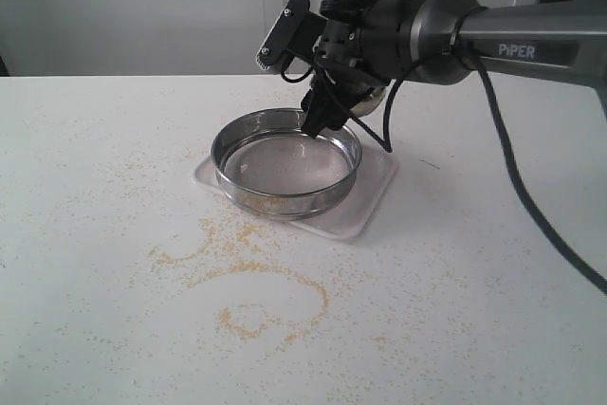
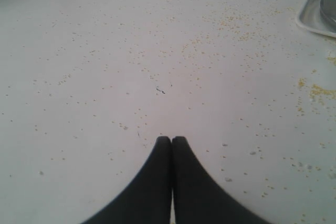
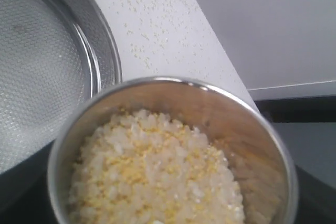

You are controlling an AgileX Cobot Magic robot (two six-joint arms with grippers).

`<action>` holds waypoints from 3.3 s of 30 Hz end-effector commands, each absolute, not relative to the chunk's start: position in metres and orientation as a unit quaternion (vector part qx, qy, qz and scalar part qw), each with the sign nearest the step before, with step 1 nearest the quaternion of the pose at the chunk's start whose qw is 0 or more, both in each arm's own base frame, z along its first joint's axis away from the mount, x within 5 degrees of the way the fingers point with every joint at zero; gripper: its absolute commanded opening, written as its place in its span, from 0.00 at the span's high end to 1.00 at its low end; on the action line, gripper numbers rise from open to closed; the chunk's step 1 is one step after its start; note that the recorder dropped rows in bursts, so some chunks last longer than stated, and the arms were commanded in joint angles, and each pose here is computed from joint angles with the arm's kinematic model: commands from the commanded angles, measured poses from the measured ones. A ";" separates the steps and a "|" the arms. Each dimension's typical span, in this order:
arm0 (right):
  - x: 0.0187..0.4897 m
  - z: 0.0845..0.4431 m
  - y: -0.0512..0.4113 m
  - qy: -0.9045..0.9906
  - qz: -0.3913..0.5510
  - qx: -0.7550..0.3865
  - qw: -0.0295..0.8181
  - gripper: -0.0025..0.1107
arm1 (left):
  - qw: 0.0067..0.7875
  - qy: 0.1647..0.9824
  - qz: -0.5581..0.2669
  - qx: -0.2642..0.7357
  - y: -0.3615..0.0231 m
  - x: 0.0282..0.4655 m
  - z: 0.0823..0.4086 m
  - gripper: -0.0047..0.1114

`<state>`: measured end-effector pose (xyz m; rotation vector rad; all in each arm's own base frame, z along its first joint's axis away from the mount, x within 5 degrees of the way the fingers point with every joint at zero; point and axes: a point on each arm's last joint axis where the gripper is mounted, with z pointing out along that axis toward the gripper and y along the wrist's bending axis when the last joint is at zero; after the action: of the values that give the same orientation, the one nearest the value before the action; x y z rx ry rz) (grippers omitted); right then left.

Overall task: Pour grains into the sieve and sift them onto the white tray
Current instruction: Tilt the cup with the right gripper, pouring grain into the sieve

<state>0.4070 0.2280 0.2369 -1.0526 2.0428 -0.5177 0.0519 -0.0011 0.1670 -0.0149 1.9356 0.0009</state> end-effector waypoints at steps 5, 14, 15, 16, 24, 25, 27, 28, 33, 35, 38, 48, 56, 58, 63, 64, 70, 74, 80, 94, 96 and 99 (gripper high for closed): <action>0.411 0.230 0.244 0.764 -0.245 -0.471 0.367 0.98 | 0.569 0.822 -0.003 -0.011 -0.001 0.052 0.167 0.96; 0.414 0.215 0.247 0.728 -0.319 -0.505 0.337 0.98 | 0.569 0.822 -0.003 -0.011 -0.001 0.052 0.167 0.96; 0.415 0.214 0.250 0.720 -0.327 -0.515 0.331 0.98 | 0.569 0.822 -0.003 -0.011 -0.001 0.052 0.167 0.96; 0.415 0.213 0.251 0.716 -0.332 -0.520 0.326 0.98 | 0.569 0.822 -0.003 -0.011 -0.001 0.052 0.167 0.96; 0.416 0.213 0.263 0.695 -0.354 -0.534 0.327 0.98 | 0.569 0.822 -0.003 -0.011 -0.001 0.052 0.167 0.96; 0.416 0.213 0.263 0.694 -0.355 -0.535 0.326 0.98 | 0.569 0.822 -0.003 -0.011 -0.001 0.052 0.167 0.96; 0.415 0.213 0.265 0.687 -0.360 -0.541 0.324 0.98 | 0.569 0.822 -0.003 -0.011 -0.001 0.052 0.167 0.96; 0.415 0.213 0.265 0.682 -0.364 -0.547 0.322 0.98 | 0.569 0.822 -0.003 -0.011 -0.001 0.052 0.167 0.96; 0.414 0.213 0.267 0.669 -0.372 -0.561 0.316 0.98 | 0.569 0.822 -0.003 -0.011 -0.001 0.052 0.167 0.96; 0.415 0.211 0.267 0.665 -0.375 -0.565 0.313 0.98 | 0.569 0.822 -0.003 -0.011 -0.001 0.052 0.167 0.96; 0.415 0.209 0.266 0.663 -0.381 -0.566 0.308 0.98 | 0.569 0.822 -0.003 -0.011 -0.001 0.052 0.167 0.96; 0.417 0.210 0.266 0.646 -0.398 -0.572 0.310 0.98 | 0.569 0.822 -0.003 -0.011 -0.001 0.052 0.167 0.96; 0.418 0.207 0.267 0.628 -0.406 -0.594 0.296 0.98 | 0.569 0.822 -0.003 -0.011 -0.001 0.052 0.167 0.96; 0.418 0.207 0.267 0.628 -0.407 -0.595 0.295 0.98 | 0.569 0.822 -0.003 -0.011 -0.001 0.052 0.167 0.96; 0.419 0.201 0.267 0.621 -0.413 -0.601 0.288 0.98 | 0.569 0.822 -0.003 -0.011 -0.001 0.052 0.167 0.96; 0.419 0.200 0.267 0.617 -0.415 -0.605 0.284 0.98 | 0.569 0.822 -0.003 -0.011 -0.001 0.052 0.167 0.96; 0.420 0.192 0.267 0.602 -0.427 -0.623 0.260 0.98 | 0.569 0.822 -0.003 -0.011 -0.001 0.052 0.167 0.96; 0.418 0.191 0.267 0.598 -0.432 -0.627 0.252 0.98 | 0.569 0.822 -0.003 -0.011 -0.001 0.052 0.167 0.96; 0.413 0.192 0.274 0.566 -0.444 -0.654 0.235 0.98 | 0.569 0.822 -0.003 -0.011 -0.001 0.052 0.167 0.96; 0.407 0.202 0.282 0.512 -0.511 -0.656 0.217 0.98 | 0.569 0.822 -0.003 -0.011 -0.001 0.052 0.167 0.96; 0.408 0.202 0.281 0.511 -0.512 -0.656 0.217 0.98 | 0.569 0.822 -0.003 -0.011 -0.001 0.052 0.167 0.96; 0.408 0.203 0.281 0.506 -0.518 -0.655 0.215 0.98 | 0.569 0.822 -0.003 -0.011 -0.001 0.052 0.167 0.96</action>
<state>0.4067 0.2825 0.1929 -1.8337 1.4344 -1.3775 0.0519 -0.0011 0.1670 -0.0149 1.9356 0.0009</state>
